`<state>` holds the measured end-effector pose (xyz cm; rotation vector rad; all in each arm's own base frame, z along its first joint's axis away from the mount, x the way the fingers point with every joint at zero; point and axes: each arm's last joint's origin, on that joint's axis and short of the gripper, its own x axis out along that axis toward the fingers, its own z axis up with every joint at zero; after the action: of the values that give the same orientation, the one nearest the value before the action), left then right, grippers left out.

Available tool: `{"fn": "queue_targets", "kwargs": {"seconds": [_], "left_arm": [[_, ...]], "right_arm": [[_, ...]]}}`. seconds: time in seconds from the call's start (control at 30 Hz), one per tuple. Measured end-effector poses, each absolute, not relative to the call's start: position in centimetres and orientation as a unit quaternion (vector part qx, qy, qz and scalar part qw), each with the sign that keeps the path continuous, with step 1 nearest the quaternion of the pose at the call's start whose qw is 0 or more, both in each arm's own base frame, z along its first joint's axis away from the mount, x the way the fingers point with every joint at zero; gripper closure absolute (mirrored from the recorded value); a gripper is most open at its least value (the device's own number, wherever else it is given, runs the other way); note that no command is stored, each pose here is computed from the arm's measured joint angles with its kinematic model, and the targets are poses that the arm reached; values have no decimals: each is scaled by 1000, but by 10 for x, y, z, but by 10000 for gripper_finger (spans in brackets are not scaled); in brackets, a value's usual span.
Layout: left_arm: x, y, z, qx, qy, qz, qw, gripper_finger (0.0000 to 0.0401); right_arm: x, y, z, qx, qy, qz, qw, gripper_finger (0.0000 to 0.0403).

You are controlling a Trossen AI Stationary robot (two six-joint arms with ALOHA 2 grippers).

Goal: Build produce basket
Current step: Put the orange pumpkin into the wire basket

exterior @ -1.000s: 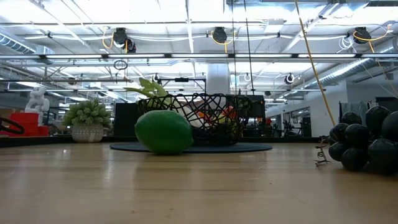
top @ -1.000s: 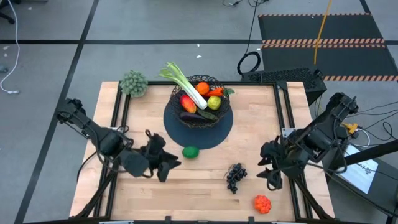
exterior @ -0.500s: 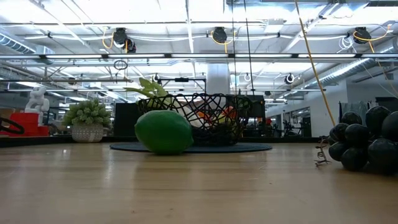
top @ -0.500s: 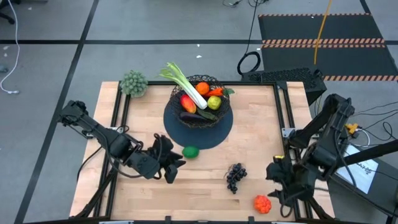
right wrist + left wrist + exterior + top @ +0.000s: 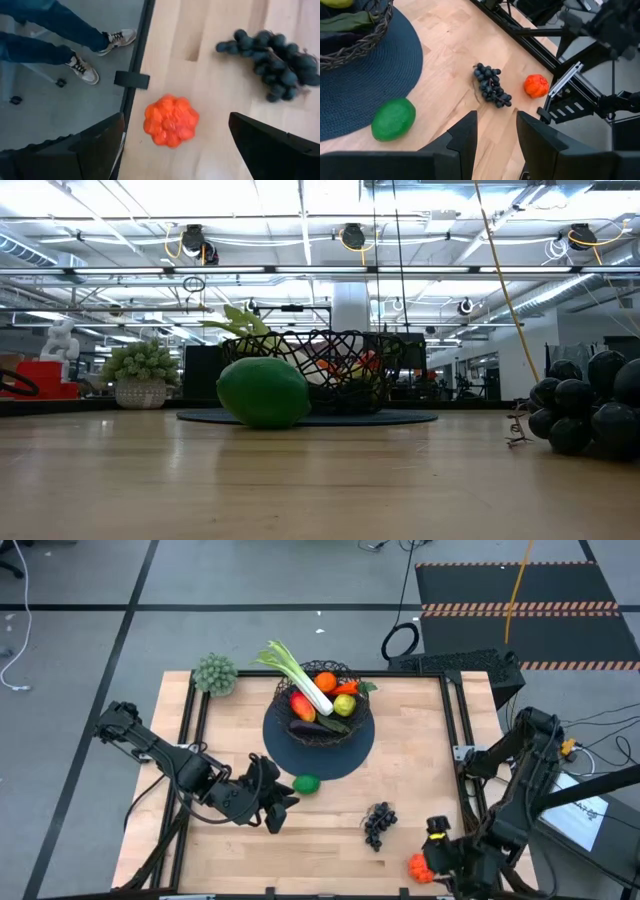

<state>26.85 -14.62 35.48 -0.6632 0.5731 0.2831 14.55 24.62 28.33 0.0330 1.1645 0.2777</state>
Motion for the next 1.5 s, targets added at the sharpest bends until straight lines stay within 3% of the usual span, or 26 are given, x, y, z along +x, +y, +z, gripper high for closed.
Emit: {"fn": "queue_targets", "kwargs": {"seconds": [0.2, 0.4, 0.97, 1.5], "left_arm": [[268, -148, 355, -338, 274, 138, 890, 265], [268, -149, 355, -347, 275, 135, 887, 265], [268, -149, 356, -333, 276, 129, 892, 265], [268, -148, 356, -320, 277, 126, 897, 265]], "right_arm": [[156, 265, 264, 2, 542, 145, 828, 41], [157, 271, 238, 10, 546, 158, 823, 6], [142, 246, 167, 83, 583, 108, 801, 3], [143, 231, 176, 125, 600, 106, 783, 4]]}}
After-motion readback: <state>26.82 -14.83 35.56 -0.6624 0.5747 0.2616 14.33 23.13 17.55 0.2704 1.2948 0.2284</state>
